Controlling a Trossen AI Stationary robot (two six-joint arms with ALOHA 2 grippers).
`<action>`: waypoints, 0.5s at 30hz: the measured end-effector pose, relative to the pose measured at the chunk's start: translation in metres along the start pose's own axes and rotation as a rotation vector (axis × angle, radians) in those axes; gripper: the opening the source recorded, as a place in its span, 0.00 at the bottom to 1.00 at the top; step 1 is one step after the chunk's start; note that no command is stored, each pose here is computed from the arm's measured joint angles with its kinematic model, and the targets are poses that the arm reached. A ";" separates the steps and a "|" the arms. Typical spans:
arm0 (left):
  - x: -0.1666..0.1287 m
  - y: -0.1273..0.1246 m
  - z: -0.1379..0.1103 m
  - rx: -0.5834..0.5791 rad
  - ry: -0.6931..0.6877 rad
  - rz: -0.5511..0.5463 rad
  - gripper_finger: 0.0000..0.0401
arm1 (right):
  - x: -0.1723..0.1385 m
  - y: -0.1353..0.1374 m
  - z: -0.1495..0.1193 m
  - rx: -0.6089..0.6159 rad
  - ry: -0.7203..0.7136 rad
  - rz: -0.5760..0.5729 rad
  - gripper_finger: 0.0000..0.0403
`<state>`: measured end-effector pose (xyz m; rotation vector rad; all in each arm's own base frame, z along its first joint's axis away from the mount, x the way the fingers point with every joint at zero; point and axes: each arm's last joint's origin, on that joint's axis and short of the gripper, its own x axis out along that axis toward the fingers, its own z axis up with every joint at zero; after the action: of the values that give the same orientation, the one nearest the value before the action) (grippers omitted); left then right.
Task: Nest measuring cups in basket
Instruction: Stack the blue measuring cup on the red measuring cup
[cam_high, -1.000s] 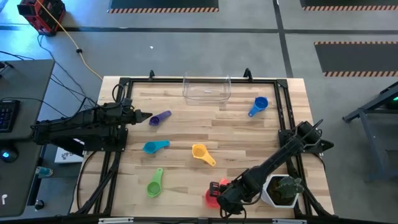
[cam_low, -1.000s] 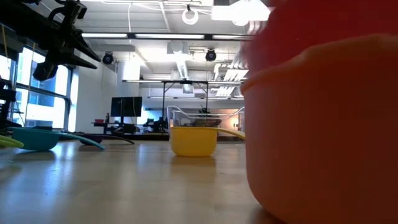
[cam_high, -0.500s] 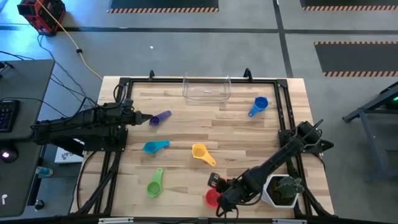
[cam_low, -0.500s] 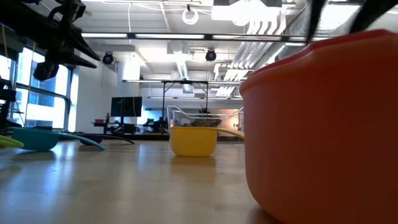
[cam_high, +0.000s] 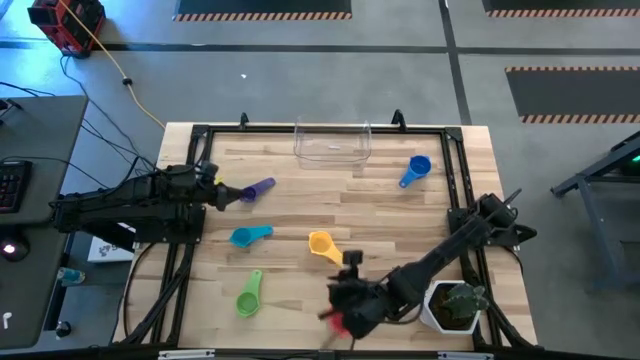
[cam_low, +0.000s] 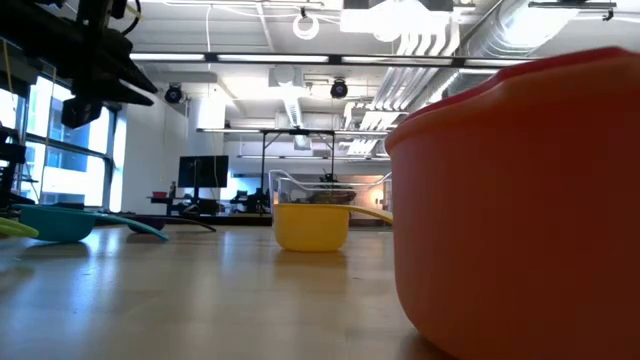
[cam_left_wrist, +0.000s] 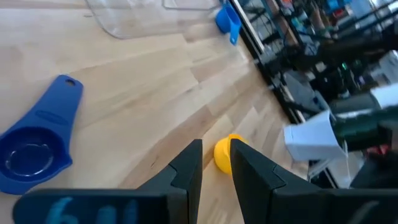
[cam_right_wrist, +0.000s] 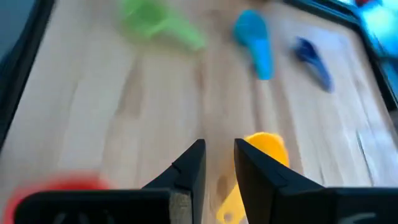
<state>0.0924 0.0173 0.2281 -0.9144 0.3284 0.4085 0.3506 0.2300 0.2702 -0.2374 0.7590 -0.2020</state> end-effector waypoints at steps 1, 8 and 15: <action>0.000 0.000 0.000 0.006 0.007 -0.005 0.18 | 0.000 -0.005 0.006 0.078 -0.012 -0.021 0.19; 0.000 -0.001 -0.001 0.071 0.030 -0.025 0.18 | 0.000 -0.049 0.040 0.544 -0.052 -0.124 0.19; 0.000 -0.001 -0.001 0.111 0.031 -0.026 0.18 | -0.001 -0.104 0.059 0.694 0.055 -0.176 0.19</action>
<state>0.0927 0.0161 0.2280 -0.8166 0.3636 0.3487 0.3819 0.1393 0.3417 0.3637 0.6813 -0.6241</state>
